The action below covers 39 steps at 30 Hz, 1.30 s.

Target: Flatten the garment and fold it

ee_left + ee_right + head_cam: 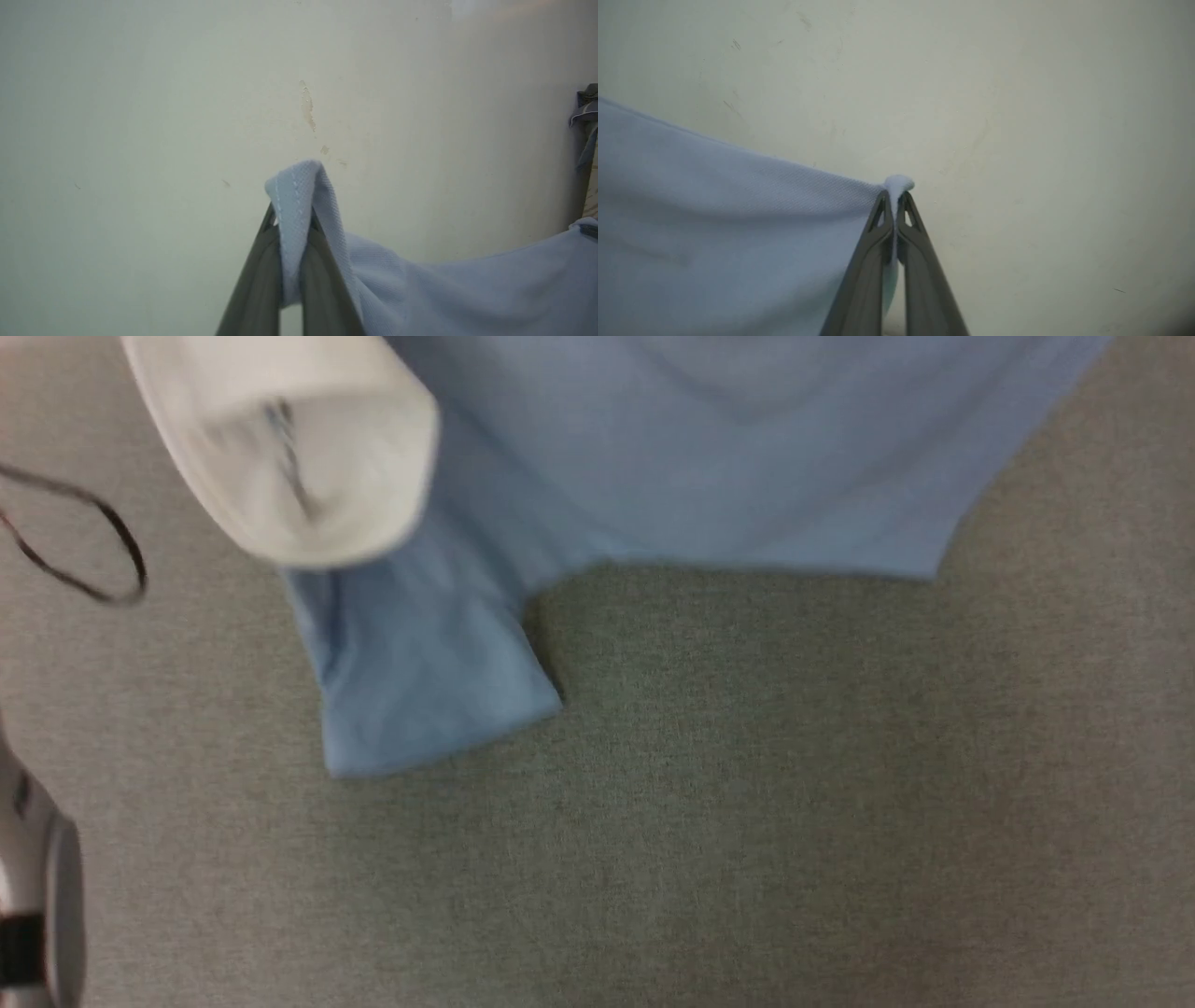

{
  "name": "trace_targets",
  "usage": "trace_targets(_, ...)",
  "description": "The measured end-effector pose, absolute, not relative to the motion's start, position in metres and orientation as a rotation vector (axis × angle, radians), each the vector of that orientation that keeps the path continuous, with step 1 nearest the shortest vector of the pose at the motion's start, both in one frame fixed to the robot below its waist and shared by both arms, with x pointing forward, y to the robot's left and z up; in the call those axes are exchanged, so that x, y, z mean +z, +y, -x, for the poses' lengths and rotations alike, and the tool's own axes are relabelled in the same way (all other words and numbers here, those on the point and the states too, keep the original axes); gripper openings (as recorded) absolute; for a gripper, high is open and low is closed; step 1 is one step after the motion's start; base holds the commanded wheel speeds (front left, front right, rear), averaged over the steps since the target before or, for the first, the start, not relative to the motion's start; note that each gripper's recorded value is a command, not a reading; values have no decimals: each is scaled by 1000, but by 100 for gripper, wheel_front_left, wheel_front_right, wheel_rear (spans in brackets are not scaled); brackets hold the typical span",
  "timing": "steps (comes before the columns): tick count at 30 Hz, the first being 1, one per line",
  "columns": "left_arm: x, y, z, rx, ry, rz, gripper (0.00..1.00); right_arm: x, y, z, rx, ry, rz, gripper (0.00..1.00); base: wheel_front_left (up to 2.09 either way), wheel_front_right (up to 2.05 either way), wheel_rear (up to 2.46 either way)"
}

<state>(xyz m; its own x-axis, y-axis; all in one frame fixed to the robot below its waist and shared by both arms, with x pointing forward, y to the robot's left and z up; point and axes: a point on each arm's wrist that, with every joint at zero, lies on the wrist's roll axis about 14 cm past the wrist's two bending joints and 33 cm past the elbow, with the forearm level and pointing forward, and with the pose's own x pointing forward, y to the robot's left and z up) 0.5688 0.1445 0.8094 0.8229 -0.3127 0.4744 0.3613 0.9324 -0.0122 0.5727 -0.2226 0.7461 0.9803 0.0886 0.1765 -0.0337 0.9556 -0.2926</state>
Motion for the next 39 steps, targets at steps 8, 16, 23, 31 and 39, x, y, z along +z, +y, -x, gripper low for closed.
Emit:
trace_targets(8, 840, 158, -626, -258, -631, 45, 0, 753, -228, -631, -17, -270, 293, 0, 0, 0, 0)
trace_targets(16, 856, 162, -656, -227, -818, 109, 0, 763, -235, -662, -82, -426, 312, 0, 0, 0, 0)
trace_targets(23, 735, 157, -713, -253, -527, 105, 0, 693, -231, -687, -40, -306, 298, 0, 0, 0, 0)
trace_targets(31, 567, 158, -688, -301, -81, 56, 0, 585, -218, -665, 77, -19, 252, 0, 0, 0, 0)
trace_targets(39, 471, 122, -566, -519, 276, 116, 0, 488, -224, -581, 147, 316, 156, 0, 0, 0, 0)
